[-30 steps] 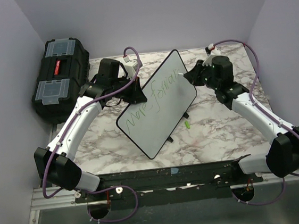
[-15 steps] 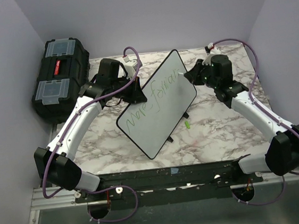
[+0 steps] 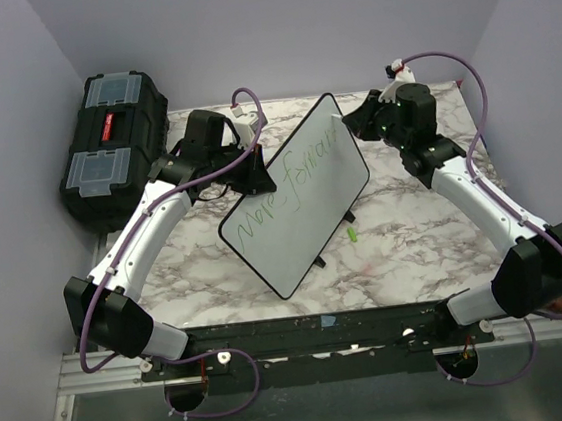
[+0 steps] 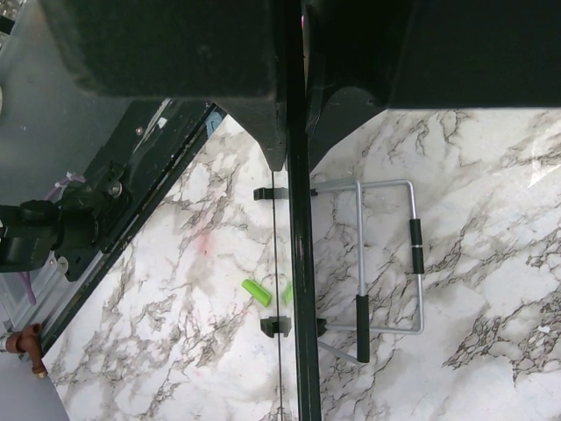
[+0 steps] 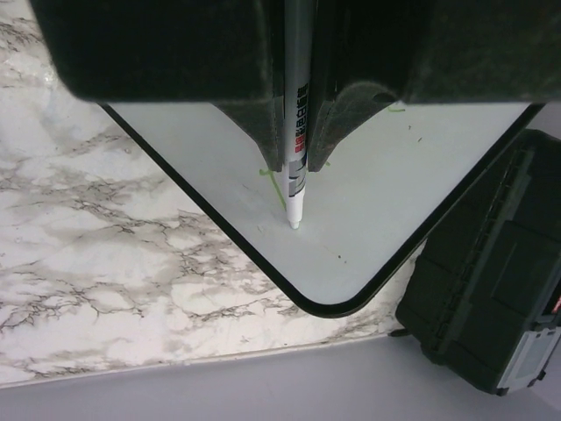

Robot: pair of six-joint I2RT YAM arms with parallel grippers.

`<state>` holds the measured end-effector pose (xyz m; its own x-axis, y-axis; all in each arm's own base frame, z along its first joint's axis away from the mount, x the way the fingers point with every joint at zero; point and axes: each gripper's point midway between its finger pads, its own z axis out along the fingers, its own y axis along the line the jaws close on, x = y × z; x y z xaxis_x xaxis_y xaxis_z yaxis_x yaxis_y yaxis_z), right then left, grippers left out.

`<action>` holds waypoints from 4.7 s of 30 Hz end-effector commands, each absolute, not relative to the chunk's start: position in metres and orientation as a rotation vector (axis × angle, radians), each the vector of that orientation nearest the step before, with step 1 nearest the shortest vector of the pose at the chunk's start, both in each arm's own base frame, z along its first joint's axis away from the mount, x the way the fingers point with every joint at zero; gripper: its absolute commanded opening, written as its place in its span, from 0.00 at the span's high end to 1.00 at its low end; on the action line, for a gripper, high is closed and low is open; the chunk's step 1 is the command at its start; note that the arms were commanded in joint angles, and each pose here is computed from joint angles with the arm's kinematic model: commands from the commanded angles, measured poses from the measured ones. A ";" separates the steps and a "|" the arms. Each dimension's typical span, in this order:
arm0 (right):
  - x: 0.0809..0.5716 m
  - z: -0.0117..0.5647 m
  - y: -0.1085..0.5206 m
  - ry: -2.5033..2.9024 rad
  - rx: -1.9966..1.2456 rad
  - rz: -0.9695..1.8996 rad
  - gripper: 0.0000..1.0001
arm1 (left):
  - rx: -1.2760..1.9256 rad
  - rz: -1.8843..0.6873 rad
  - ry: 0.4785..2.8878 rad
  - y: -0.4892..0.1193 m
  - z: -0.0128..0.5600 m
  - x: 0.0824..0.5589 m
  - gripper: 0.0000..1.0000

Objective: Write a sentence on the whiteboard

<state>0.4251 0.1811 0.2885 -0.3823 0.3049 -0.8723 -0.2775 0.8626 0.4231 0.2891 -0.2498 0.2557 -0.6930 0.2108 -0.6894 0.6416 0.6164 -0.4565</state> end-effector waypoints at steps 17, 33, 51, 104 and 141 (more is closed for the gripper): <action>0.401 0.239 0.180 1.963 0.036 0.635 0.99 | 0.812 -0.869 2.260 -0.249 0.229 0.284 1.00; 0.395 0.250 0.173 1.954 0.043 0.605 0.99 | 0.810 -0.868 2.262 -0.249 0.229 0.285 1.00; 0.340 0.289 0.152 1.924 0.025 0.595 0.99 | 0.745 -0.805 2.322 -0.243 0.218 0.296 1.00; 0.204 0.244 0.257 1.923 -0.423 0.581 0.99 | 0.596 -0.610 2.430 -0.208 0.182 0.347 1.00; 0.171 0.187 0.272 1.966 -0.507 0.647 0.99 | 0.534 -0.630 2.467 -0.202 0.172 0.338 1.00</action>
<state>0.1764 0.2589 0.1844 -0.4428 -0.0829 -0.8928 -0.5542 0.8081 0.1998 0.3275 -0.2337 0.2341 -0.7841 0.0981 -0.6128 0.4938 0.6969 -0.5202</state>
